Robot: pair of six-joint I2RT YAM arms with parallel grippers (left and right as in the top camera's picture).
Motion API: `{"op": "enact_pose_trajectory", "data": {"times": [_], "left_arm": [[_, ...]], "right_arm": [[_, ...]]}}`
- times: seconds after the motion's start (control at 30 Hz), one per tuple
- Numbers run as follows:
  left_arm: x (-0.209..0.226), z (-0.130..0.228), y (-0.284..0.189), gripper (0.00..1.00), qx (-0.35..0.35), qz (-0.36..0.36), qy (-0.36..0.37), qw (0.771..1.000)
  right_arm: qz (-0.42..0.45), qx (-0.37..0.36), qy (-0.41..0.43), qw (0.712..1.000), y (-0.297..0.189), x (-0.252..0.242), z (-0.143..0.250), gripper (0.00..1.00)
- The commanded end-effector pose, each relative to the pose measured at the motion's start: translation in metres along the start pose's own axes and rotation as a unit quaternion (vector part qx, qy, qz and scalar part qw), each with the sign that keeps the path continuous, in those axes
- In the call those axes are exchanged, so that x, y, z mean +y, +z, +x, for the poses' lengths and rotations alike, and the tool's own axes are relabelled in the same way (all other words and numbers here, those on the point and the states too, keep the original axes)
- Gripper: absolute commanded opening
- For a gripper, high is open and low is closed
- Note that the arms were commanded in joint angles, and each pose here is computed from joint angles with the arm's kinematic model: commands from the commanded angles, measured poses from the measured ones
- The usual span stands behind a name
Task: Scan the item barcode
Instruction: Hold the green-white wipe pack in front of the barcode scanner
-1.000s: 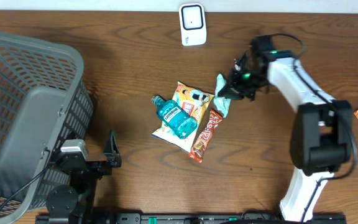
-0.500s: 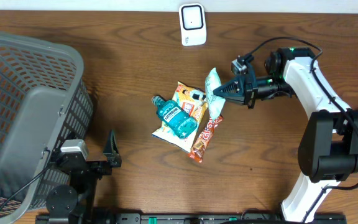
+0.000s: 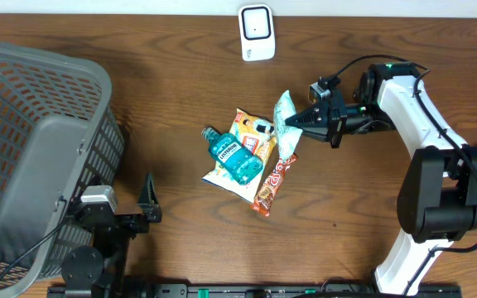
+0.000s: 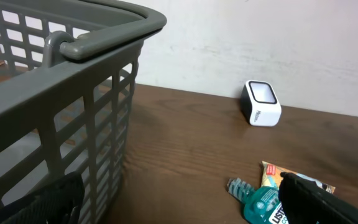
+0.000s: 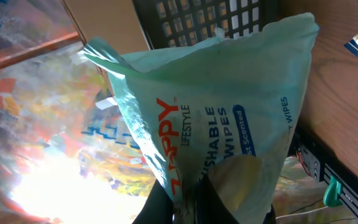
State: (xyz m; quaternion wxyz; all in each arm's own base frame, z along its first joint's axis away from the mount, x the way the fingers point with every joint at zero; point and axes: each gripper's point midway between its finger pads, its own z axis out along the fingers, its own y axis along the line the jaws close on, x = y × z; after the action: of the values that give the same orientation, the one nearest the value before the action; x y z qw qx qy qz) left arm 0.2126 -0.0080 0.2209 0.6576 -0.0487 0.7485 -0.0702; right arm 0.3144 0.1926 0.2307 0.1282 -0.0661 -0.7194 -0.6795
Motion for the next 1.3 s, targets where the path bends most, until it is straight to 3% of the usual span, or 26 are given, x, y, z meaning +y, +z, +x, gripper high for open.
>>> {"op": "enact_pose_trajectory", "data": {"times": [0.0, 0.2, 0.33, 0.5, 0.63, 0.73, 0.8, 0.9, 1.03, 1.27], "left_arm": [[0.0, -0.005, -0.002, 1.0, -0.008, -0.001, -0.002, 1.0], [0.0, -0.005, -0.002, 1.0, -0.009, -0.001, -0.002, 1.0], [0.0, -0.005, -0.002, 1.0, -0.008, -0.001, -0.002, 1.0], [0.0, -0.005, -0.002, 1.0, -0.008, -0.001, -0.002, 1.0], [0.0, -0.005, -0.002, 1.0, -0.008, -0.001, -0.002, 1.0], [0.0, -0.005, -0.002, 1.0, -0.008, -0.001, -0.002, 1.0], [0.0, -0.005, -0.002, 1.0, -0.008, -0.001, -0.002, 1.0], [0.0, -0.005, -0.002, 1.0, -0.008, -0.001, -0.002, 1.0], [0.0, -0.005, -0.002, 1.0, -0.009, -0.001, -0.002, 1.0], [0.0, -0.005, -0.002, 1.0, -0.008, -0.001, -0.002, 1.0]], "right_arm": [[-0.004, -0.003, -0.02, 1.0, -0.001, 0.009, 0.003, 0.01], [0.086, 0.032, -0.034, 0.995, 0.0, -0.022, 0.014, 0.01], [0.07, 0.048, -0.129, 0.988, 0.011, -0.018, 0.016, 0.01], [0.075, 0.066, -0.269, 0.958, 0.029, -0.025, 0.002, 0.01], [0.139, 0.059, -0.282, 0.947, 0.048, -0.042, -0.03, 0.01], [0.33, -0.047, -0.2, 0.922, 0.039, -0.085, -0.086, 0.01], [0.393, -0.104, -0.21, 0.889, 0.037, -0.091, -0.112, 0.01], [0.419, -0.171, -0.252, 0.856, 0.045, -0.075, -0.142, 0.01], [0.417, -0.289, -0.23, 0.831, 0.038, -0.05, -0.175, 0.01], [0.39, -0.375, -0.265, 0.798, 0.031, -0.008, -0.212, 0.01]]}}
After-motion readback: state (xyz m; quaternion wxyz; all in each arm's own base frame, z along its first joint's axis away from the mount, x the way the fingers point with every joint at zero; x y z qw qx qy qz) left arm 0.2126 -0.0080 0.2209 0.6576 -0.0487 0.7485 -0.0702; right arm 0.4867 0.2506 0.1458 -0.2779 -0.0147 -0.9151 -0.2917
